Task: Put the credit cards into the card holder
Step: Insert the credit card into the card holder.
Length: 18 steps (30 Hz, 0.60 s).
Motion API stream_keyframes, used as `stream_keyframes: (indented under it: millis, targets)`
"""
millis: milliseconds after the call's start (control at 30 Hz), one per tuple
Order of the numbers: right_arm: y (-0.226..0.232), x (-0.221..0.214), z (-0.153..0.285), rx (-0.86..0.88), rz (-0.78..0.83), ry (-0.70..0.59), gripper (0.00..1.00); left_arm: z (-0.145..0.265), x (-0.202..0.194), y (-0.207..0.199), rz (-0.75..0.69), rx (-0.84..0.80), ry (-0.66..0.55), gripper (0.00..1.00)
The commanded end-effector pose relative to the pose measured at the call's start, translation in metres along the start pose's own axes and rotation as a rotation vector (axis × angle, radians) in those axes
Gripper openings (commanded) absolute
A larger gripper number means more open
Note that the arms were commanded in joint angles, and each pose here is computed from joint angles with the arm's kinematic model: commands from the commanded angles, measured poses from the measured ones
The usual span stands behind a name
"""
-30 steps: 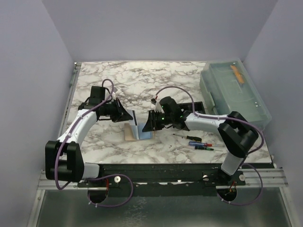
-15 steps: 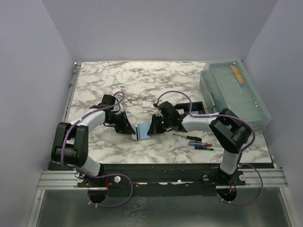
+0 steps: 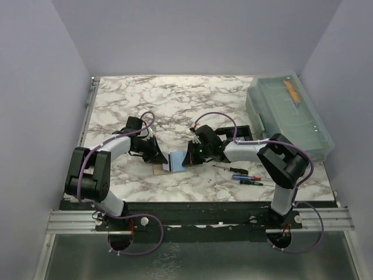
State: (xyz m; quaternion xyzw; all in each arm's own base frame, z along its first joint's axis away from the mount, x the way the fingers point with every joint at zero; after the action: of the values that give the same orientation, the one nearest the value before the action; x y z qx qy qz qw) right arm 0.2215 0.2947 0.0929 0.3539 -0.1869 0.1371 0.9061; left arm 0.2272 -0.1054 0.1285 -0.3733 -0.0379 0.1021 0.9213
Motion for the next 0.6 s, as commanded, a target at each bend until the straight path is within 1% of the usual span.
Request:
stream_keyframes:
  millis: [0,333,567]
  targets:
    - [-0.0197,-0.0058,-0.0054,-0.086,-0.012,0.01,0.0,-0.0067,-0.0029,0.0026,-0.043,-0.043,0.031,0.0]
    - [-0.0214,-0.0048,-0.0064,-0.089,-0.012,0.018,0.0,-0.0108,-0.0044,0.0037,-0.08,-0.067,0.046,0.0]
    - [-0.0244,-0.0054,-0.0091,-0.104,-0.009,0.022,0.0,-0.0046,-0.0073,-0.0026,-0.122,-0.087,0.016,0.0]
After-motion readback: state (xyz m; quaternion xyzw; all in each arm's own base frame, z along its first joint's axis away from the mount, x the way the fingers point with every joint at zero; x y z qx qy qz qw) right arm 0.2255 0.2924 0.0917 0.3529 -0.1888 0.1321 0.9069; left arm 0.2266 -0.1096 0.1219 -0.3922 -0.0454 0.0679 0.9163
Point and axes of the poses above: each gripper's point midway between its finger pads, its own z axis back along the fingers, its own y axis along the line the jaws close on, x = y × z, the point moved 10 cm from there along z, back along the fingers, and after that the axes turned 3 degrees about z, right-handed, at the moved point
